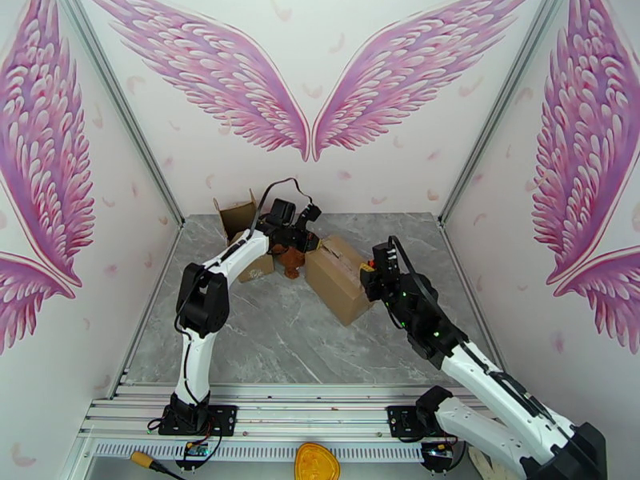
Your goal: Unpack the express box
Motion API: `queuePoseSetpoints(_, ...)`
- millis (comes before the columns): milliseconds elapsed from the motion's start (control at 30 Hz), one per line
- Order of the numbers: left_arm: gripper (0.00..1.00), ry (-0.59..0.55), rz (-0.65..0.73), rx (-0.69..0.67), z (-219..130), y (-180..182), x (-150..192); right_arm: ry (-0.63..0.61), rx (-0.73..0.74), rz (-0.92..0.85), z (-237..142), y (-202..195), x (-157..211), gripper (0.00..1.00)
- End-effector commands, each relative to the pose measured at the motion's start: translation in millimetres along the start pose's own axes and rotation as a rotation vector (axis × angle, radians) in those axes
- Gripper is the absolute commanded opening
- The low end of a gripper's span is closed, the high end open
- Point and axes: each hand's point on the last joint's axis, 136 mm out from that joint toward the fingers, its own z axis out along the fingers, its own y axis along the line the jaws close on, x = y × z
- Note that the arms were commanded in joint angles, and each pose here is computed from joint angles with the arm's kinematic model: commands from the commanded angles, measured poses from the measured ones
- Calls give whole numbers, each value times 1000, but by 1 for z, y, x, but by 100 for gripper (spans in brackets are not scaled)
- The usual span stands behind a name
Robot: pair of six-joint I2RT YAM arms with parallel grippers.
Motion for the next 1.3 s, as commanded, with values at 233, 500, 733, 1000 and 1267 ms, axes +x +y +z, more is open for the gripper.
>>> queuePoseSetpoints(233,0,14,63,-1,-10,-8,-1,-181,-2,-55,14,1,-57,0)
queuePoseSetpoints(500,0,10,70,8,-9,-9,-3,-220,2,-78,17,-1,-71,0)
queuePoseSetpoints(733,0,12,74,18,-7,-12,-4,-186,-42,-62,39,1,-58,0)
queuePoseSetpoints(1000,0,22,71,8,-6,-11,-1,-119,-105,-29,54,10,-37,0)
queuePoseSetpoints(1267,0,24,65,-5,-5,-8,-1,-63,-109,-20,49,11,-23,0)
